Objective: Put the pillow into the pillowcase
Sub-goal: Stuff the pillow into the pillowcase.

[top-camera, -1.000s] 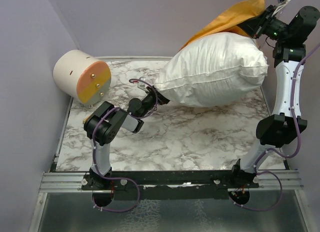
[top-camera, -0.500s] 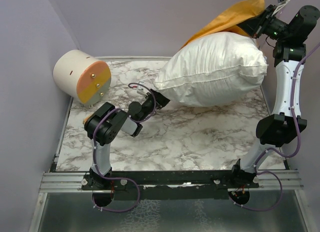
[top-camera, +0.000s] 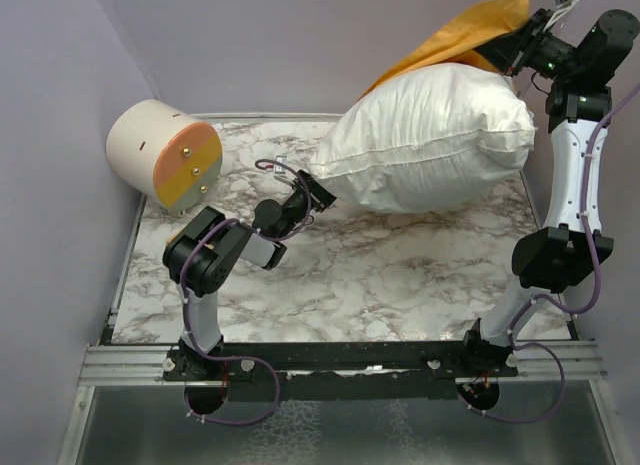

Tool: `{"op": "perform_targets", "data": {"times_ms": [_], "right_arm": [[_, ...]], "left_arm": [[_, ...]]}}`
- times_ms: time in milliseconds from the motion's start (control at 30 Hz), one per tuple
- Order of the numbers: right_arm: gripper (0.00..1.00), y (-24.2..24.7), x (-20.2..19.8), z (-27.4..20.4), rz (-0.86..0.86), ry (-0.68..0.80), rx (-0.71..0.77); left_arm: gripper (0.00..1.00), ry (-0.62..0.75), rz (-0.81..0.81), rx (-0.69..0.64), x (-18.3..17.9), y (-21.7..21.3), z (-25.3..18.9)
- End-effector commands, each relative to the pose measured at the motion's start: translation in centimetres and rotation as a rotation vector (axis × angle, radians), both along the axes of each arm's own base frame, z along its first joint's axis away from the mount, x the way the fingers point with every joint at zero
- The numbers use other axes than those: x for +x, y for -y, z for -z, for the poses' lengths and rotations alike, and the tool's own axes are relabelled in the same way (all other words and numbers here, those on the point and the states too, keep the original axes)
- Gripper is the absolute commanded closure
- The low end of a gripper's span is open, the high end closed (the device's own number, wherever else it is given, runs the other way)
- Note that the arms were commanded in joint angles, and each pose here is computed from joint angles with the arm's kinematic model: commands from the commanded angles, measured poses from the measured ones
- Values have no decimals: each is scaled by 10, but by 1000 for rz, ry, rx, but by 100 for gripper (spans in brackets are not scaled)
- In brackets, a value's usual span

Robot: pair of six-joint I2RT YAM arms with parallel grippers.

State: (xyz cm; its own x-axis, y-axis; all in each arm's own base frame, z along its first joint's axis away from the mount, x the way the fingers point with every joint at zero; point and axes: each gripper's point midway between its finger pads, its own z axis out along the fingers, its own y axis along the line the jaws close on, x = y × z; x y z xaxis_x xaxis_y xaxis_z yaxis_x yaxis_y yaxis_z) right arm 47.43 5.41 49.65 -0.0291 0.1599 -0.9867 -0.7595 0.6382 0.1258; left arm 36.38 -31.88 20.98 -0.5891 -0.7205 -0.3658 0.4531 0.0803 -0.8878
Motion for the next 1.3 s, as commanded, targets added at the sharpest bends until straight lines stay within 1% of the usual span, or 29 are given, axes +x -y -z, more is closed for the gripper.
{"op": "perform_targets", "data": {"times_ms": [0,133,267,333,367,400,433,467,500,567,667,733,800,867,933,1000,1067,1100,1133,1200,1233,1267], "right_arm": [[100,-4,-22,-57,12,193,-27],[99,-4,-21,-55,11,190,-27],[99,-4,-21,-53,10,187,-28],[99,-4,-21,-52,11,186,-30],[100,-3,-20,-51,12,184,-30],[99,-3,-21,-50,11,184,-32],[100,-3,-20,-50,12,184,-33],[99,-3,-20,-49,12,183,-34],[100,-3,-20,-49,12,182,-33],[100,-3,-20,-49,12,183,-35],[100,-3,-21,-51,19,192,-47],[100,-2,-23,-55,26,216,-71],[100,-4,-29,-61,18,243,-99],[100,-9,-41,-73,-10,287,-131],[100,-15,-56,-87,-40,336,-156],[100,-19,-72,-104,-46,391,-181],[100,-22,-90,-124,-29,460,-204],[100,-23,-99,-132,-20,492,-214],[100,-24,-106,-137,-13,514,-220],[100,-30,-120,-139,-46,510,-209],[100,-36,-127,-133,-99,475,-193],[100,-45,-139,-126,-177,425,-168]], "left_arm": [[18,190,17,-178,-8,0,-59],[20,190,19,-218,4,12,-64],[27,186,21,-268,17,24,-69],[34,186,13,-281,21,26,-70],[39,192,11,-287,23,27,-72],[47,200,11,-292,24,27,-75],[60,212,15,-294,24,28,-79],[80,220,18,-298,23,28,-82],[89,228,23,-297,22,29,-85],[99,250,22,-279,17,27,-88],[100,315,-5,-209,8,15,-91],[100,388,-14,-162,3,3,-102],[100,445,-66,-144,8,-25,-118],[100,516,-113,-142,10,-54,-145],[100,593,-162,-131,13,-82,-181],[100,690,-215,-87,9,-102,-227],[100,791,-277,-5,3,-111,-276],[100,807,-305,53,4,-113,-296],[100,861,-345,98,-4,-117,-325],[100,905,-416,181,-6,-123,-363],[100,932,-463,222,-5,-128,-383],[100,919,-487,254,2,-132,-393]]}}
